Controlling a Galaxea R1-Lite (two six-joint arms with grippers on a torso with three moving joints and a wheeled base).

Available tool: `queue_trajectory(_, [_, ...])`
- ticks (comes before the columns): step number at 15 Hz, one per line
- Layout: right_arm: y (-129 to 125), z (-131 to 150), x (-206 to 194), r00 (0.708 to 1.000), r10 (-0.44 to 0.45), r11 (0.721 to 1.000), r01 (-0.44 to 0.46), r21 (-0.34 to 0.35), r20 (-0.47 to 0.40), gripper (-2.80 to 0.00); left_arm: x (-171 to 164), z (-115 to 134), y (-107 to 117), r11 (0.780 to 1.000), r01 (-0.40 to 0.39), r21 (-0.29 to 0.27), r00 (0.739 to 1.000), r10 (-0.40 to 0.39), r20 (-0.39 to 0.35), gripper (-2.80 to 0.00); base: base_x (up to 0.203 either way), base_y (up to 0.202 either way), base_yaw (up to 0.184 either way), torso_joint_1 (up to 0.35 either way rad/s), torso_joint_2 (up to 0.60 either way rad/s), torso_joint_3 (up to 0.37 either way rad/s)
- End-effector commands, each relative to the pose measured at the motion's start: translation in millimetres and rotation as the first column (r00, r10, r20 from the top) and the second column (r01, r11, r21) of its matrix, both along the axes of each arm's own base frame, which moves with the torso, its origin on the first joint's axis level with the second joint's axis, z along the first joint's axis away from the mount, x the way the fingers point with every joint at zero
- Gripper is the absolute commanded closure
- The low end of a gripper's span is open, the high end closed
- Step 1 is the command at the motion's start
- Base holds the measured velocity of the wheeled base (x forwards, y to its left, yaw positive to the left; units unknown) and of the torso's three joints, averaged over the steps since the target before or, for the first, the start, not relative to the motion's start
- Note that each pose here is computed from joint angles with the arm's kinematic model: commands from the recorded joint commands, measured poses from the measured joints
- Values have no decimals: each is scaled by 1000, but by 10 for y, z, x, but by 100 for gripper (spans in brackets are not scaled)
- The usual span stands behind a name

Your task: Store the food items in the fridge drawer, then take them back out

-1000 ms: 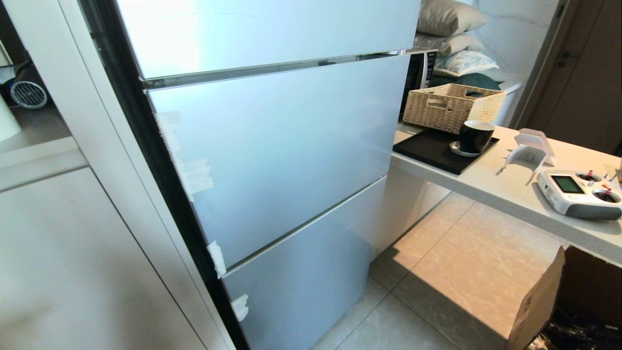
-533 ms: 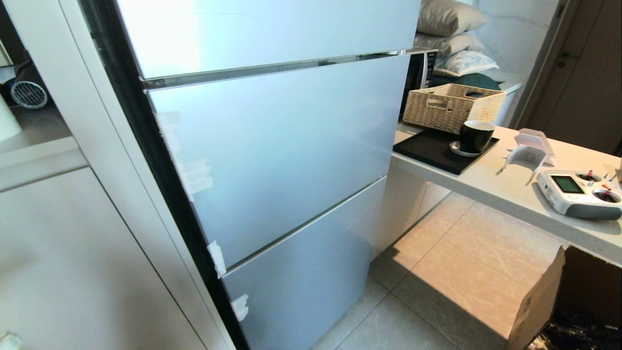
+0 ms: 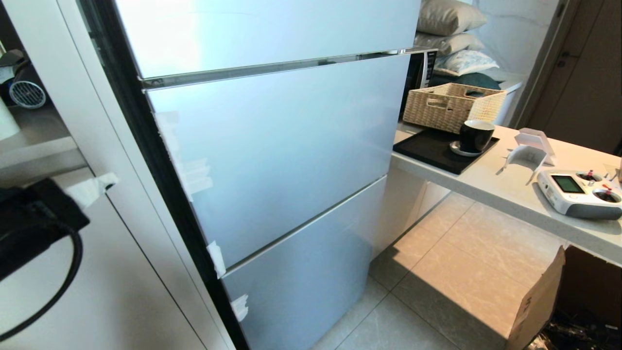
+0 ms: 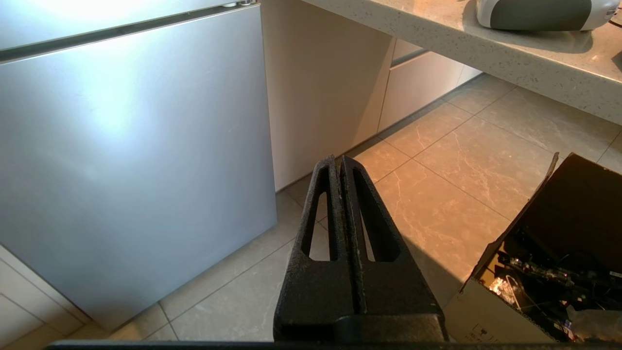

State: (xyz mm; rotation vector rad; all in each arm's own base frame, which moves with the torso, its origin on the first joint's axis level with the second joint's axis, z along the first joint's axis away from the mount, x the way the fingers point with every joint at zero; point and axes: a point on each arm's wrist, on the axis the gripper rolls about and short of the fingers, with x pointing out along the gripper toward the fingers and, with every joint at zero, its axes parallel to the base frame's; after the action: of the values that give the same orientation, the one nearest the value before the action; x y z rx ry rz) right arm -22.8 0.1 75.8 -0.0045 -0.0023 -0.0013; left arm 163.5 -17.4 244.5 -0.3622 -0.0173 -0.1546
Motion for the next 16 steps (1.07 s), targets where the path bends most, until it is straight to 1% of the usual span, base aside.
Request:
queue_trajectory(1, [0, 1, 1, 1000, 1, 1000, -1, -1, -1, 0, 534, -67, -56, 999, -42, -9, 998, 41, -45, 0, 0, 0, 0, 0, 0, 0])
queue_trajectory(3, [0, 1, 1, 1000, 1, 1000, -1, -2, -1, 0, 636, -11, -100, 998, -48, -27, 998, 47, -29, 0, 0, 0, 0, 0, 0, 0])
queue_trajectory(6, [0, 1, 1, 1000, 0, 1000, 0, 0, -1, 0, 819, 31, -164, 992, -103, -78, 994, 100, -32, 0, 0, 0, 0, 0, 0, 0])
queue_trajectory(8, [0, 1, 1, 1000, 0, 1000, 0, 0, -1, 0, 859, 58, -203, 989, -108, -104, 994, 106, -27, 0, 0, 0, 0, 0, 0, 0])
queue_trajectory(11, [0, 1, 1, 1000, 0, 1000, 0, 0, -1, 0, 895, 82, -218, 988, -104, -113, 995, 102, -21, 0, 0, 0, 0, 0, 0, 0])
queue_trajectory(16, [0, 1, 1, 1000, 0, 1000, 0, -1, -1, 0, 810, 90, -289, 991, -69, -117, 998, 67, -16, 0, 0, 0, 0, 0, 0, 0])
